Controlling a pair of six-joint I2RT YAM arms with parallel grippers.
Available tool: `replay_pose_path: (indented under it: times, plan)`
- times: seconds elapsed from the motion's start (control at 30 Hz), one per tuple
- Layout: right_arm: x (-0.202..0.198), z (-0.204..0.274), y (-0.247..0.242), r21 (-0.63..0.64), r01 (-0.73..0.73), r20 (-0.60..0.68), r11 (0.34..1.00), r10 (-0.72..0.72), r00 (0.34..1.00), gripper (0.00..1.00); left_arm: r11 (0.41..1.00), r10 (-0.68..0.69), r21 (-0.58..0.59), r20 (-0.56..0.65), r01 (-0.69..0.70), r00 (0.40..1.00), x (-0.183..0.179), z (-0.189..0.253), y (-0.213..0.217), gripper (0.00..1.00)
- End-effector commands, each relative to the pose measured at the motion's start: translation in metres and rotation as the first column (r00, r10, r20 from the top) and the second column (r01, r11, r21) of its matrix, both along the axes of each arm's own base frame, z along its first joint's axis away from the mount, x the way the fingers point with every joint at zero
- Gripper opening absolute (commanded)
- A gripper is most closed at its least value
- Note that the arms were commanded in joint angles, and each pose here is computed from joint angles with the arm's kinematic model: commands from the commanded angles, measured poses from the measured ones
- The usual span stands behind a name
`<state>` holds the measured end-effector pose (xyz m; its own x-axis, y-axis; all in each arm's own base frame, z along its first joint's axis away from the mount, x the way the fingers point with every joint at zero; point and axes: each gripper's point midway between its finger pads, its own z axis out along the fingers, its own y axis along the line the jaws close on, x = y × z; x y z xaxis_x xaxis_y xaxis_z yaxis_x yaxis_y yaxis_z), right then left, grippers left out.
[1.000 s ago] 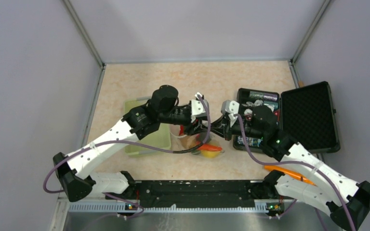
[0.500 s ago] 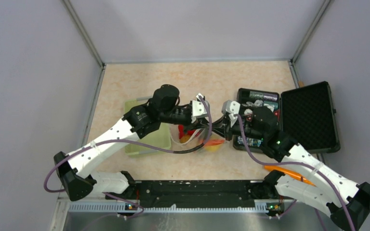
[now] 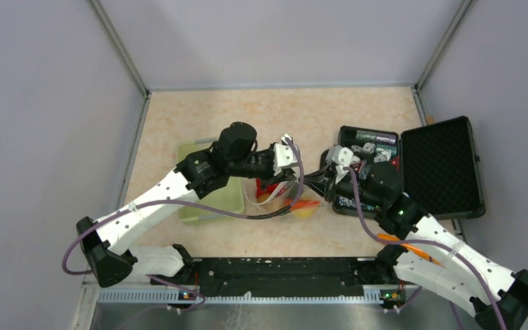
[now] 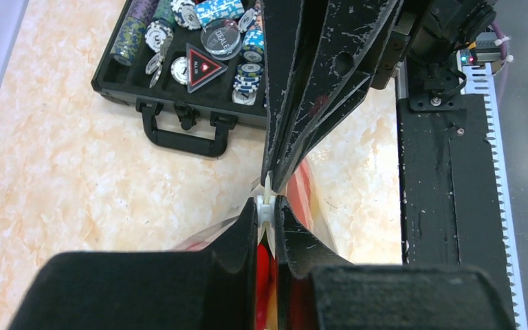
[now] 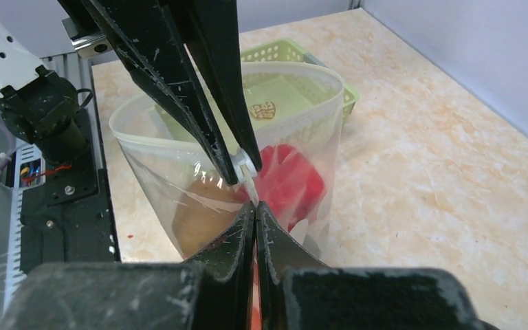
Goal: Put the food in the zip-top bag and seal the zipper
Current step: Zip the zipper food storage bag at the center of the board.
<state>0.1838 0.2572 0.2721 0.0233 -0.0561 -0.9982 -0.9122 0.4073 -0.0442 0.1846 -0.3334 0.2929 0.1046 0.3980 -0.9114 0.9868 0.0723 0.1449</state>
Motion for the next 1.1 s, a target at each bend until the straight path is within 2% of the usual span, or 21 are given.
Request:
replay_pose_path:
  times: [0.0,0.13,0.17,0.2,0.33,0.47,0.53,0.6,0.73,0.77,0.87,1.07]
  plan:
    - [-0.003,0.019,0.002,0.056,-0.034,0.072,0.998,0.03,0.997,0.0,0.999,0.037,-0.016,0.026,-0.037,0.999,0.004,0.016,0.005,0.0]
    - [-0.011,0.011,0.009,0.039,-0.098,0.059,0.994,0.096,0.994,0.42,0.997,0.029,-0.066,0.02,-0.027,0.999,0.005,0.027,-0.004,0.0]
    - [-0.011,0.008,0.009,0.029,-0.102,0.06,0.994,0.1,0.993,0.55,0.997,0.024,-0.076,0.02,-0.022,1.0,0.005,0.03,-0.006,0.0]
    - [-0.009,0.006,0.01,0.02,-0.098,0.062,0.995,0.097,0.993,0.63,0.996,0.02,-0.082,0.019,-0.019,1.0,0.005,0.032,-0.007,0.0]
    - [0.006,0.003,0.01,0.016,-0.035,0.081,0.999,0.034,0.996,0.67,0.997,-0.009,-0.083,-0.005,0.009,1.0,0.001,0.035,-0.011,0.0]
    - [0.016,0.007,0.018,0.033,-0.035,0.096,0.999,0.032,0.995,0.67,0.994,-0.038,-0.107,-0.024,0.035,0.999,-0.006,0.041,-0.015,0.0]
    - [0.018,0.009,0.023,0.04,-0.046,0.109,0.998,0.041,0.993,0.66,0.993,-0.055,-0.105,-0.032,0.051,0.998,-0.01,0.041,-0.016,0.0]
    - [0.018,0.011,0.027,0.053,-0.069,0.121,0.996,0.062,0.991,0.61,0.994,-0.058,-0.093,-0.044,0.054,0.997,-0.011,0.038,-0.017,0.0]
    - [0.026,0.003,0.029,0.015,-0.047,0.111,0.999,0.045,0.993,0.42,0.993,-0.082,-0.092,-0.062,0.076,0.995,-0.017,0.038,-0.018,0.0]
    - [0.027,0.005,0.028,0.029,-0.035,0.121,0.999,0.032,0.992,0.35,0.992,-0.087,-0.095,-0.061,0.081,0.994,-0.018,0.039,-0.018,0.0]
    - [0.026,0.013,0.02,0.087,-0.007,0.166,0.996,-0.007,0.986,0.0,0.992,-0.09,-0.098,-0.06,0.084,0.994,-0.02,0.041,-0.016,0.0]
    - [0.032,0.018,0.008,0.143,0.082,0.136,0.986,-0.102,0.985,0.0,0.995,-0.052,-0.094,-0.069,0.046,0.996,-0.018,0.038,-0.013,0.0]
